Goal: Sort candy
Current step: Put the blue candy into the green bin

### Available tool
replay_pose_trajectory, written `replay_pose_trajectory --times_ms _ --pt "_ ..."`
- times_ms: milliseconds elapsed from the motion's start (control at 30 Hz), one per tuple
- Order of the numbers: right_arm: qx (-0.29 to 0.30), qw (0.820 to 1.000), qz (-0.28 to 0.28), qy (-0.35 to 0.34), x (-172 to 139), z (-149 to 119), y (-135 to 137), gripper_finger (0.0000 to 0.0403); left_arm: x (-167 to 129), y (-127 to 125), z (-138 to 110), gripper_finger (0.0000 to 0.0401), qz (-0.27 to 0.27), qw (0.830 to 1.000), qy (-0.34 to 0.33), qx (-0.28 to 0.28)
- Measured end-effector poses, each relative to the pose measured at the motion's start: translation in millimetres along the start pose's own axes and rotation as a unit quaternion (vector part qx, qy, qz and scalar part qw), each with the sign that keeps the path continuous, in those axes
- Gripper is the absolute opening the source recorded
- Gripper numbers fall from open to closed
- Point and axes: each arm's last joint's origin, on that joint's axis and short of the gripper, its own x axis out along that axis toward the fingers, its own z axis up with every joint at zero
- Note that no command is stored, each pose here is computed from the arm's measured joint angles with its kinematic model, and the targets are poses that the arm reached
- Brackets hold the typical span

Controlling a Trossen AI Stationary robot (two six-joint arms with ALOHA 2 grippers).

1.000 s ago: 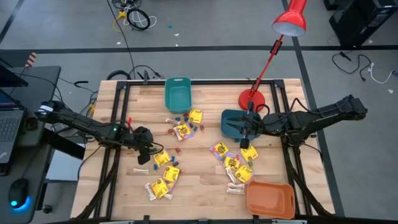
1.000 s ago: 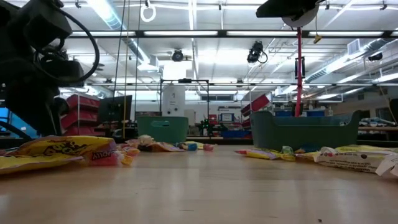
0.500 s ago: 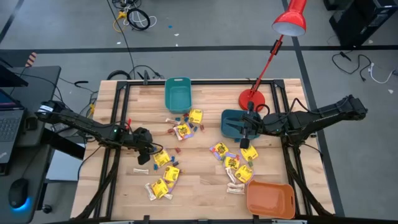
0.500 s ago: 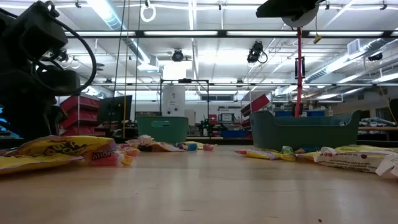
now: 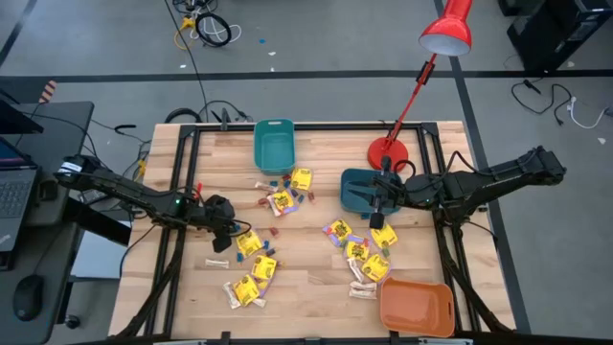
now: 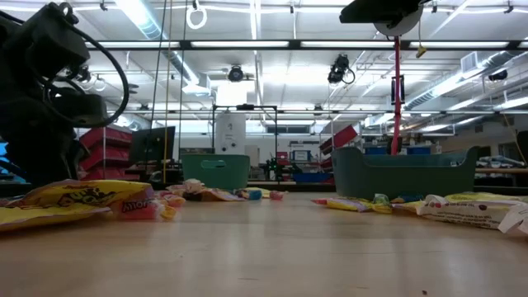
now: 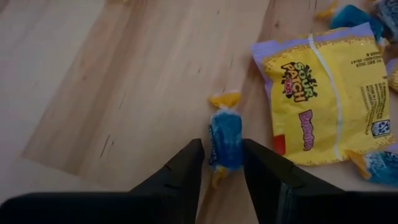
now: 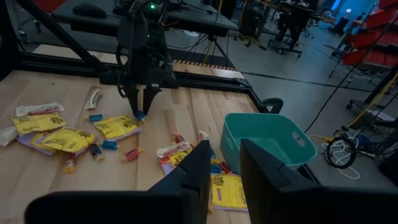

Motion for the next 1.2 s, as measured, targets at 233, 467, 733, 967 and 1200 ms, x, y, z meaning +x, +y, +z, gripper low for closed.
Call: replay_pose_trajectory --times_ms 233,467,733,967,1200 --pt "0.000 1.000 0.000 0.000 0.0 0.0 0.0 0.0076 0.0 0.4 -0.5 0.0065 0.003 1.000 0.002 0.002" --pt "0.000 1.000 0.000 0.000 0.0 0.0 0.0 0.0076 0.0 0.3 -0.4 0.0054 0.002 1.000 0.002 0.003" --pt "0.000 1.000 0.000 0.000 0.0 0.0 0.0 0.0076 0.0 0.2 -0.4 0.0054 0.000 1.000 0.001 0.003" --pt "0.000 1.000 0.000 0.000 0.0 0.0 0.0 0.0077 0.0 0.0 -0.1 0.0054 -0.001 1.000 0.000 0.003" --pt "0.000 1.000 0.000 0.000 0.0 0.0 0.0 0.0076 -5.1 -4.1 6.4 0.0054 -0.008 1.000 0.005 0.006"
